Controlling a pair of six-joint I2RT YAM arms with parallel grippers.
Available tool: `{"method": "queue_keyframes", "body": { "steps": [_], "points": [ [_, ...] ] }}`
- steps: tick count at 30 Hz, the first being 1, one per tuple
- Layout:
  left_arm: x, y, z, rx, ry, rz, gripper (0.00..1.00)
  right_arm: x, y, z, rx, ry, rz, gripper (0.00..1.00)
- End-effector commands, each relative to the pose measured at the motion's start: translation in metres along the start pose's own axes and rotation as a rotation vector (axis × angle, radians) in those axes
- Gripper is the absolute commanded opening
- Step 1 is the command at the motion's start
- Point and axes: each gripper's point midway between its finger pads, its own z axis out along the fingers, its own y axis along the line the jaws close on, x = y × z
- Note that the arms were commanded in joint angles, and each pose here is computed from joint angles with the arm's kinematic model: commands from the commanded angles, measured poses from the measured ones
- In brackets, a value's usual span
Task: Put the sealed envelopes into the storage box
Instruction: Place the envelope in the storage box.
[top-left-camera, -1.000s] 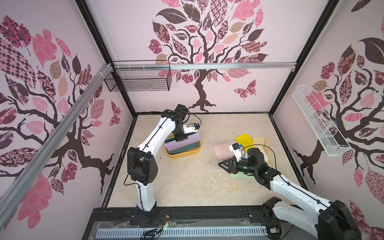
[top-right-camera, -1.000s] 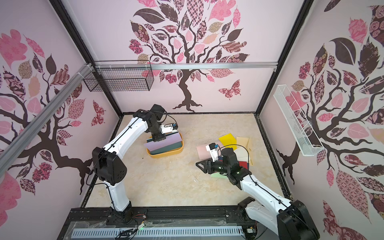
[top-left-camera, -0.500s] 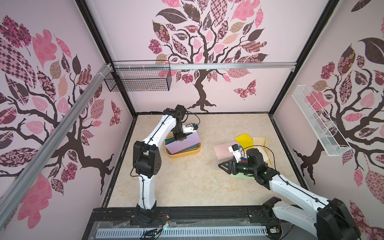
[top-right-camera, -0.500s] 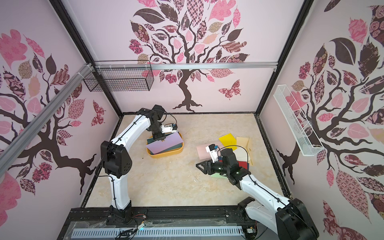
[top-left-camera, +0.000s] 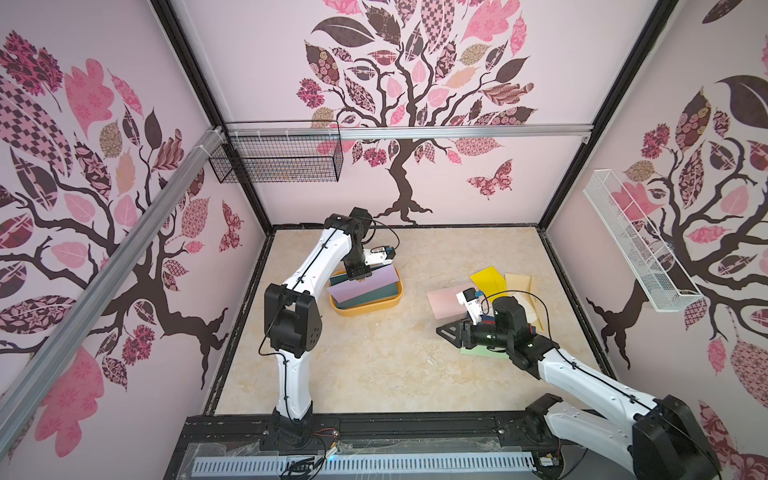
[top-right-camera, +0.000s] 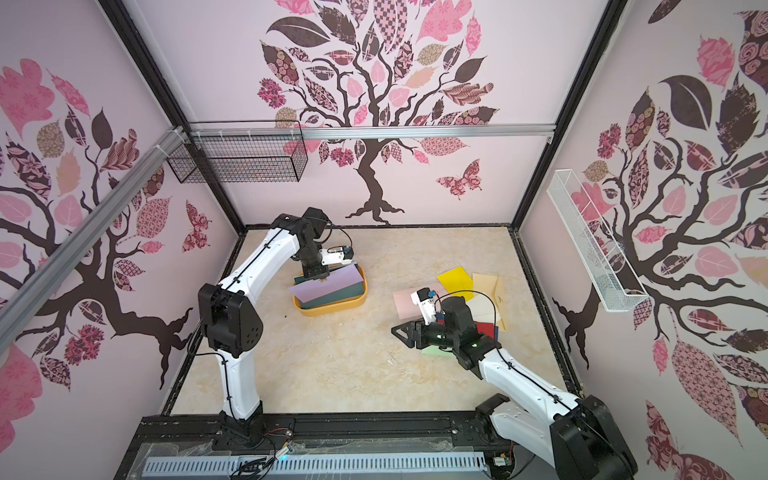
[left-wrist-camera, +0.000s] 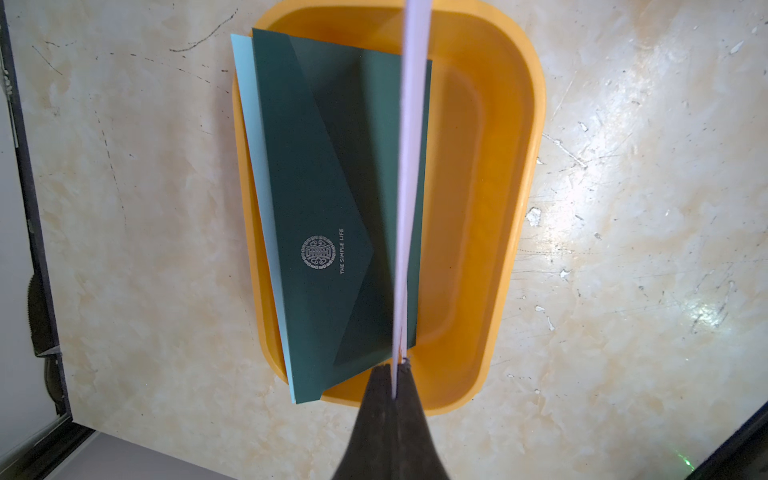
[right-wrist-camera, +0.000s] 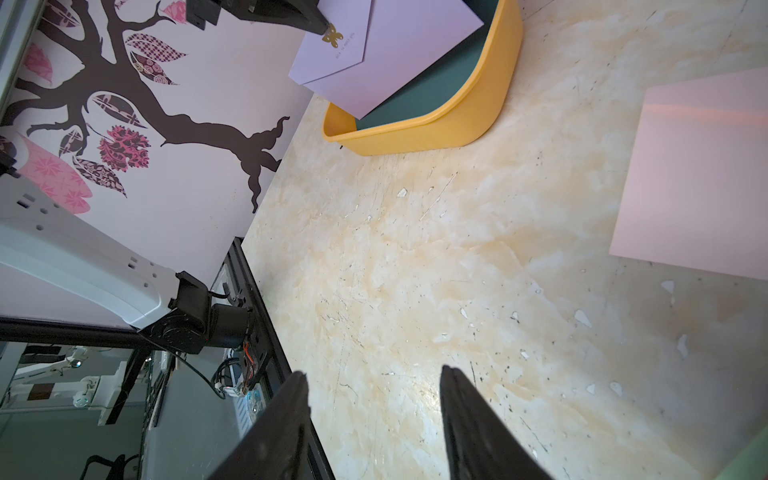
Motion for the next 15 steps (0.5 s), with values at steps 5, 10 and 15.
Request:
{"method": "queue_keyframes", "body": {
  "steps": [5,10,15],
  "points": [
    [0.008,-0.006,0.007,0.035,0.047,0.001,0.00,0.001,0.003,0.001,-0.021,-0.001,0.002,0.55],
    [0.005,-0.005,0.021,0.051,0.069,0.011,0.00,0.000,0.004,0.002,-0.030,0.000,0.004,0.55],
    [0.000,0.008,0.033,0.015,0.103,-0.007,0.00,0.001,0.002,0.003,-0.030,0.001,0.008,0.55]
  ]
}}
